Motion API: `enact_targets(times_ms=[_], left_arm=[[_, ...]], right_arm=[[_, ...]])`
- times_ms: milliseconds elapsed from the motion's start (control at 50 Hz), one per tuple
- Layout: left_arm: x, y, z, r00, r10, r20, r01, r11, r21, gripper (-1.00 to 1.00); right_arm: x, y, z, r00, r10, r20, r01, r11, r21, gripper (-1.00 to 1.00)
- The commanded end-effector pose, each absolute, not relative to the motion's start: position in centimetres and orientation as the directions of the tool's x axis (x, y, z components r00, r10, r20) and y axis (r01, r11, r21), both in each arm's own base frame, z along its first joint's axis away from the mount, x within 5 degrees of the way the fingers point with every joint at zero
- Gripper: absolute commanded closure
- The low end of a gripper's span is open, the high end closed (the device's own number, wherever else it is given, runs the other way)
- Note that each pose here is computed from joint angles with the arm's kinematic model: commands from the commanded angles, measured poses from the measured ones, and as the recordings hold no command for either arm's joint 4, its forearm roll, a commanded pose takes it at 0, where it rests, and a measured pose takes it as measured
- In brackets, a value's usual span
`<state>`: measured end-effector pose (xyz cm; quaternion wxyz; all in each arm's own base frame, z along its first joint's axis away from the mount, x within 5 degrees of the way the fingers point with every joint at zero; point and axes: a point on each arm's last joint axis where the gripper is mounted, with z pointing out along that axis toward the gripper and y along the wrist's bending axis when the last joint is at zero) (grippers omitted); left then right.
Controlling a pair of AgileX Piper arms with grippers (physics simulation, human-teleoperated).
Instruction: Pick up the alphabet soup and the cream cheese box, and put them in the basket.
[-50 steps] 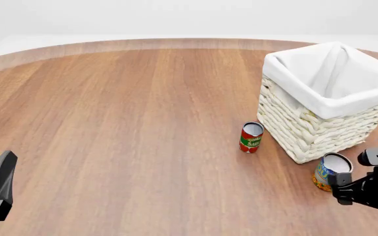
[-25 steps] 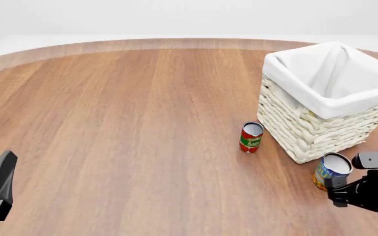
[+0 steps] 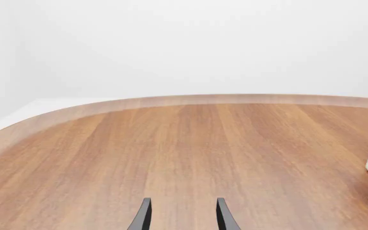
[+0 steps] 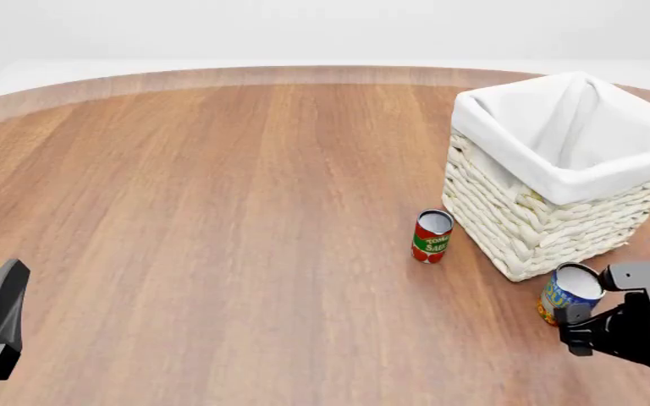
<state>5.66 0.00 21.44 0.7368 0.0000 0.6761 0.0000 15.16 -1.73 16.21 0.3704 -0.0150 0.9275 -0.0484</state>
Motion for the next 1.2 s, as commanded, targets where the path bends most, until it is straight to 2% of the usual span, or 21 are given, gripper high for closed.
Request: enact_targets(times_ms=[20,1200], left_arm=[[5.7,0.0,21.4,0.086,0.000,-0.996,0.000,1.000,0.000,-1.00],[5.7,0.0,21.4,0.086,0.000,-0.996,0.000,1.000,0.000,-1.00]], right_arm=[[15.8,-1.9,16.7,-0.725,-0.066,-0.685,0.009,0.994,-0.105,-1.00],[18.7,-2.6,15.8,-0.741,-0.082,-0.667,0.003,0.992,-0.125,-1.00]])
